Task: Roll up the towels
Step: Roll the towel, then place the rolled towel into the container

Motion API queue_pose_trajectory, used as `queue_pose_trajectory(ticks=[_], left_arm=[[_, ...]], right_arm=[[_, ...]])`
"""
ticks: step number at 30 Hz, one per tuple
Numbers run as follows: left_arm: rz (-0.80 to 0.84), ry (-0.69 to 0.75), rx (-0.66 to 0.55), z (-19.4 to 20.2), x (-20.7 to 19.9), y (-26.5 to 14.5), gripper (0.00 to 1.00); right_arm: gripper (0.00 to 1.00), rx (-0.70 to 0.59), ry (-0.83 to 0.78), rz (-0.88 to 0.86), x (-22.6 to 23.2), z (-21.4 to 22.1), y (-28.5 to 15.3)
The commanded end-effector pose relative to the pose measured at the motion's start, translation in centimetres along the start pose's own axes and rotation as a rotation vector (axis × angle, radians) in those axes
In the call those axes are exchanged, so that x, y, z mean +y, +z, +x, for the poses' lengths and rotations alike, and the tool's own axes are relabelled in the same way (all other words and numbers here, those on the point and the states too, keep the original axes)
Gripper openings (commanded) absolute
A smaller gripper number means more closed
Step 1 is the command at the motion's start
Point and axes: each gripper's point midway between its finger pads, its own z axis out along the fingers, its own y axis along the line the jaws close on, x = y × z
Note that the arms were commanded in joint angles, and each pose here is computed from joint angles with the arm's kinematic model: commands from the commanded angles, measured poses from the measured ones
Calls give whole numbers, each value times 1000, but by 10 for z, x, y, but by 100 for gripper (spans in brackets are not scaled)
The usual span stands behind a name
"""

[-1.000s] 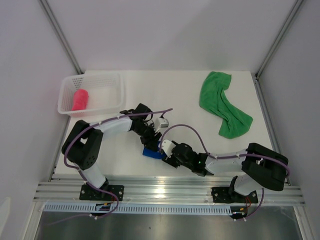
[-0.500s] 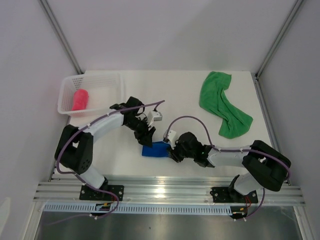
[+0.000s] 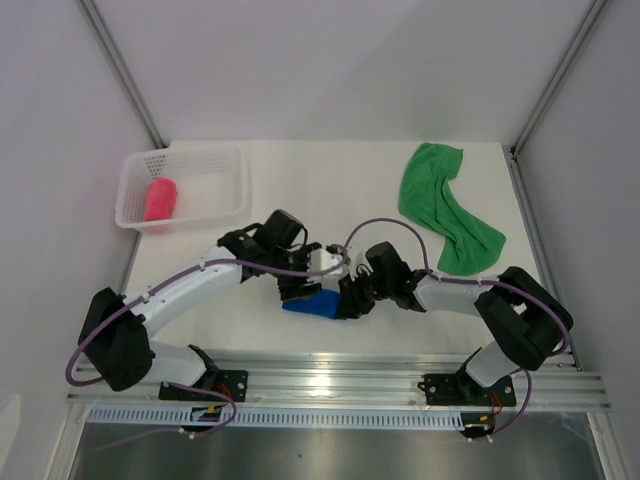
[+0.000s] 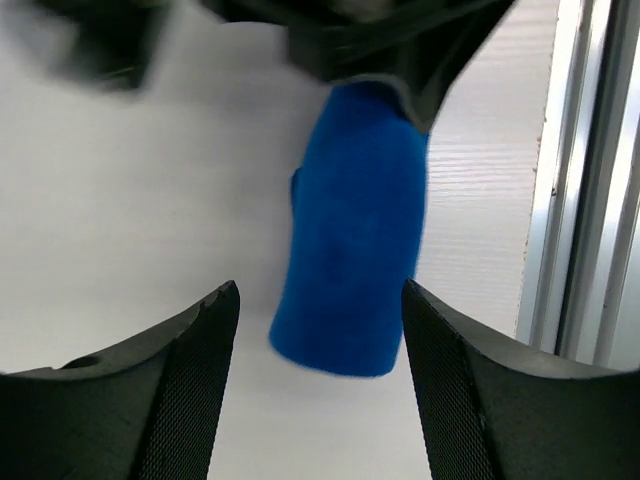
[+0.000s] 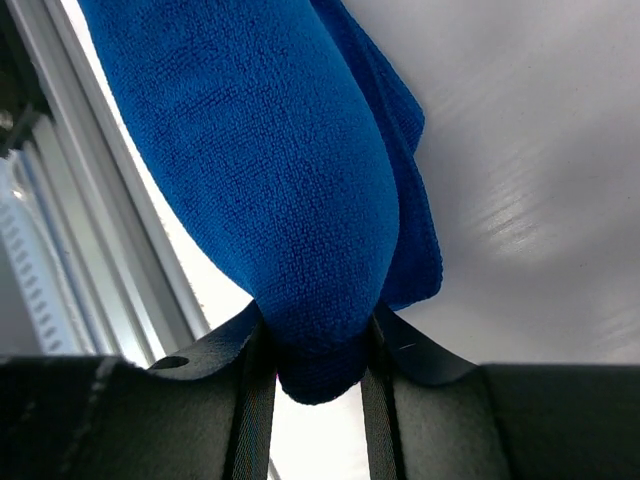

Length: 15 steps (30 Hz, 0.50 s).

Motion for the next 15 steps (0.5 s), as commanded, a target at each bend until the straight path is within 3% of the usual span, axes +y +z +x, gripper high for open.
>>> queue_pose_trajectory(ticks=[1, 8, 15], left_arm=[[-36, 171, 103, 13, -2, 22, 69], [56, 256, 135, 14, -22, 47, 80], [79, 275, 198, 40, -34, 78, 77]], right_arm=[[11, 63, 125, -70, 11, 5, 1], [11, 99, 188, -85, 1, 5, 2], [14, 87, 181, -87, -2, -2, 1]])
